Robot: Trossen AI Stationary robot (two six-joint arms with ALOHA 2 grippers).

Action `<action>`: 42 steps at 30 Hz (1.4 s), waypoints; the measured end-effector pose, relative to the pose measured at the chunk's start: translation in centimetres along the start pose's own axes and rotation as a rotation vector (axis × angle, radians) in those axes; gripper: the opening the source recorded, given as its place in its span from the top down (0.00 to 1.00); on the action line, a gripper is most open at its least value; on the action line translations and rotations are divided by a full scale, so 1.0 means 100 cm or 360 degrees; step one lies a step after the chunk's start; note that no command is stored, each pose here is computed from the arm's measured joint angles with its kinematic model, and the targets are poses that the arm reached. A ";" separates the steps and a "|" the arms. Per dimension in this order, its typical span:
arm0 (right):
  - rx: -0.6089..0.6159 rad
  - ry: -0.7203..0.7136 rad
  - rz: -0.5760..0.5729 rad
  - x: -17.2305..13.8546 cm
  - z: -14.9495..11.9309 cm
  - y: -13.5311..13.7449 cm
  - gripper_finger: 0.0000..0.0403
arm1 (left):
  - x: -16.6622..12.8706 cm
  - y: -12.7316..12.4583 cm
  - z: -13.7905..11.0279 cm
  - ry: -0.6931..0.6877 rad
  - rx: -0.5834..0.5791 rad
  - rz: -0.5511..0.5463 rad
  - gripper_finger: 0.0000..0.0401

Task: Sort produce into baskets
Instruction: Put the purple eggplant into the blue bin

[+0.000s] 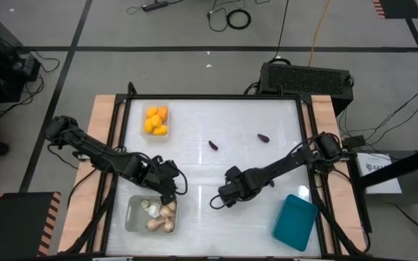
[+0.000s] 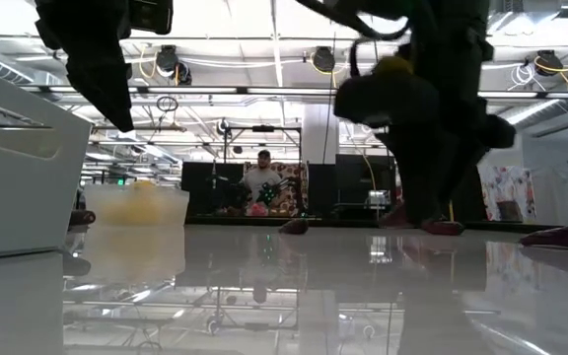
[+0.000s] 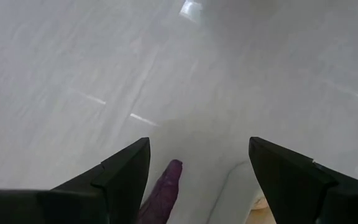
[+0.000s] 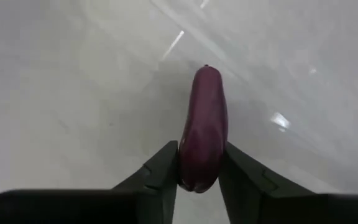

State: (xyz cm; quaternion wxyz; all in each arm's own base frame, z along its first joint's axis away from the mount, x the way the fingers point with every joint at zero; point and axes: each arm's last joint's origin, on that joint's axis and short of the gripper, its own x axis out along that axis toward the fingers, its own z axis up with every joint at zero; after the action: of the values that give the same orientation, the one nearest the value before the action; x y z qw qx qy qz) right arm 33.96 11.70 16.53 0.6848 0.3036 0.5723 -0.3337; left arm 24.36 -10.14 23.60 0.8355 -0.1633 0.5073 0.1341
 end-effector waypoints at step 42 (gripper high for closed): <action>-0.0492 0.0142 -0.0052 -0.181 -0.189 -0.022 0.81 | -0.001 -0.010 0.023 -0.0302 -0.0183 -0.0224 0.30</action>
State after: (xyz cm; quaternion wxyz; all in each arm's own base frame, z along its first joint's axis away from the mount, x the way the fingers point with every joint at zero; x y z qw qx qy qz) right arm 18.98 27.43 31.23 0.6918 0.1996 0.6515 -0.2390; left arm 26.56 -10.07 24.83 0.8764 -0.2326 0.4046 0.1187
